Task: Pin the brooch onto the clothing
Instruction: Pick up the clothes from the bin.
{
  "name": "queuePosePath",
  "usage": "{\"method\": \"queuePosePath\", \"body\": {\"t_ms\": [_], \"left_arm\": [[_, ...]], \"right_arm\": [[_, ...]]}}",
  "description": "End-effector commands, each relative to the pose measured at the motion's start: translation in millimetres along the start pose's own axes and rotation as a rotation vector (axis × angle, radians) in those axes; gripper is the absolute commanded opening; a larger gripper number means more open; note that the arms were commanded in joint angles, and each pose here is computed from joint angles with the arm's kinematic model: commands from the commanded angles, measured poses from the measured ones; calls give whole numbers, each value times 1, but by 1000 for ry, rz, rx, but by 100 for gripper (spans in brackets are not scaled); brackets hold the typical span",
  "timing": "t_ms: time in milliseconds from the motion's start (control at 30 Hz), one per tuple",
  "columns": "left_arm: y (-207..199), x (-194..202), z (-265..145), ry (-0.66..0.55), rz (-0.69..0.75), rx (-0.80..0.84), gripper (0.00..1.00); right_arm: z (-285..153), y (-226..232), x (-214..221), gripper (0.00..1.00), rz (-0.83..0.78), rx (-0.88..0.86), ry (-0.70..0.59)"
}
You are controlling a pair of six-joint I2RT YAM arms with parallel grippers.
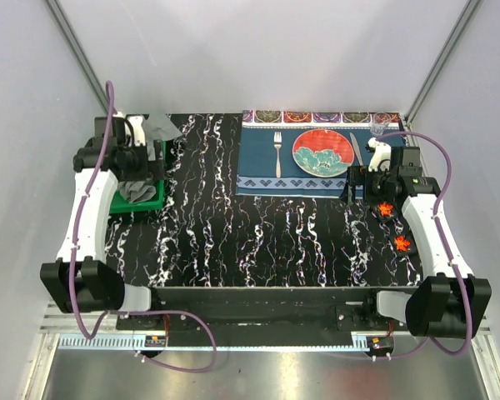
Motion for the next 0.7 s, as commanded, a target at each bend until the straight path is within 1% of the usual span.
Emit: {"method": "queuePosePath", "body": {"t_ms": [0, 33, 67, 100, 133, 167, 200, 233, 267, 300, 333, 400, 433, 533, 667], "left_arm": [[8, -52, -17, -97, -24, -29, 99], [15, -56, -7, -65, -16, -43, 99], [24, -65, -8, -72, -34, -66, 99], [27, -84, -14, -114, -30, -82, 99], [39, -90, -1, -82, -50, -107, 99], [44, -98, 2, -91, -54, -128, 99], [46, -114, -4, -132, -56, -127, 99], [57, -120, 10, -109, -81, -135, 99], [59, -127, 14, -115, -91, -123, 99], [62, -141, 12, -150, -100, -122, 99], [71, -145, 28, -126, -119, -128, 99], [76, -156, 36, -141, -130, -128, 99], [83, -158, 52, -124, -138, -141, 99], [98, -158, 80, -104, -155, -143, 99], [117, -159, 107, -100, -174, -144, 99]], "right_arm": [[-2, 2, -6, 100, -19, -22, -27], [-2, 2, -6, 100, -17, -24, -26], [-1, 2, -7, 100, -14, -24, -25], [-1, 1, -7, 100, -15, -23, -23], [-1, 1, -7, 100, -13, -24, -22], [-1, 1, -7, 100, -14, -24, -25], [0, 1, -6, 100, -12, -24, -19], [0, 1, -6, 99, -12, -26, -18], [1, 1, -5, 100, -12, -25, -15], [1, 1, -4, 100, -12, -24, -14], [1, 1, -4, 100, -11, -23, -11], [2, 0, -2, 100, -9, -20, -5], [2, 0, -1, 100, -10, -18, -4], [5, -1, 1, 100, -10, -20, 9], [7, -2, 2, 100, -6, -18, 19]]}}
Point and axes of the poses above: each gripper's point midway between its finger pads, its own z axis out along the fingers, its own y axis along the line the jaws close on, x = y × z, the point moved 5 cm from there along -z, back along the fingers, and after that the axes turned 9 degrees about -z, right-handed, at the moved point
